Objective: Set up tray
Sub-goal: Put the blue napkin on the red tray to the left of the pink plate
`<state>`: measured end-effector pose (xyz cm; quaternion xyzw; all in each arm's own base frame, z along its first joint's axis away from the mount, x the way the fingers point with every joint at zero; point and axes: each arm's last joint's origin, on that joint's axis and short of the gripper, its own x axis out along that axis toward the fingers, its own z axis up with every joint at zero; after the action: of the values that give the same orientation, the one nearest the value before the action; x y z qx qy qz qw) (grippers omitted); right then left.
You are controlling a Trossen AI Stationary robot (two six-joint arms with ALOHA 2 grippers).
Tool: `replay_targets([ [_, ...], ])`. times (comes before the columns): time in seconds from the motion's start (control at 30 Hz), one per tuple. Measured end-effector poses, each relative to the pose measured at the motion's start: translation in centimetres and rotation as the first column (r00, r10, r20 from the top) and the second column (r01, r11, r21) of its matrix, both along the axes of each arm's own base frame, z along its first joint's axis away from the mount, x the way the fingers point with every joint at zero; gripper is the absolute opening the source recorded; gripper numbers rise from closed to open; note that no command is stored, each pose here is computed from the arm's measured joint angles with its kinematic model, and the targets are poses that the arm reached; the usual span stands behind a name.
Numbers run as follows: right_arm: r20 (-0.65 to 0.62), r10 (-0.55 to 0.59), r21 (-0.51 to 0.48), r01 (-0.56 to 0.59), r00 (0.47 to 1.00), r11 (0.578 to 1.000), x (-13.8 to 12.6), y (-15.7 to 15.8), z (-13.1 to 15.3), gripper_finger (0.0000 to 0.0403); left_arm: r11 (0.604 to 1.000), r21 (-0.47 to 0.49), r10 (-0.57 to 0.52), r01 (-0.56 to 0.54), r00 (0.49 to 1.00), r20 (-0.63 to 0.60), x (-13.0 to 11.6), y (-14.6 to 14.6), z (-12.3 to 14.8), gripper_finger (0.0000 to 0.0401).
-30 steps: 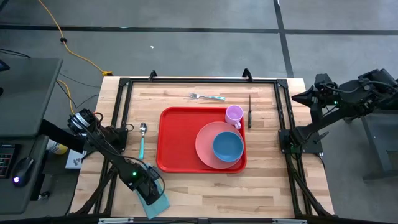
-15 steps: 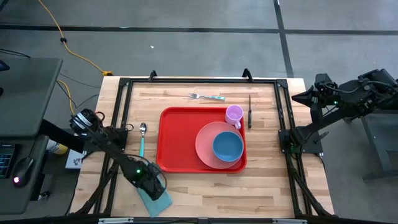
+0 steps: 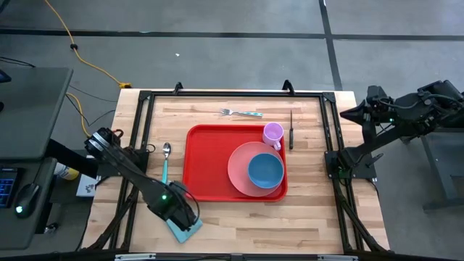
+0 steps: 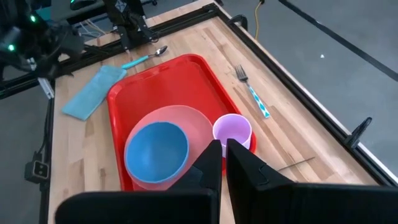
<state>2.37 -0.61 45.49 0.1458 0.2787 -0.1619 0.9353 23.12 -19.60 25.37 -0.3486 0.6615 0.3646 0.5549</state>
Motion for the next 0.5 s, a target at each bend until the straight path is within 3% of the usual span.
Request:
replay_targets([
  [0.23,-0.007,0.022,-0.002,-0.022,1.0,1.0,0.0,0.0,0.0,0.0,0.996,-0.028,0.077,-0.086,0.971,-0.225,-0.6,-0.2,0.4,0.0262],
  [0.5,-0.023,0.074,-0.003,-0.074,0.997,0.997,0.0,0.2,-0.1,0.0,0.988,-0.12,0.083,-0.1,0.987,-0.135,0.4,-1.0,-0.7,0.0241],
])
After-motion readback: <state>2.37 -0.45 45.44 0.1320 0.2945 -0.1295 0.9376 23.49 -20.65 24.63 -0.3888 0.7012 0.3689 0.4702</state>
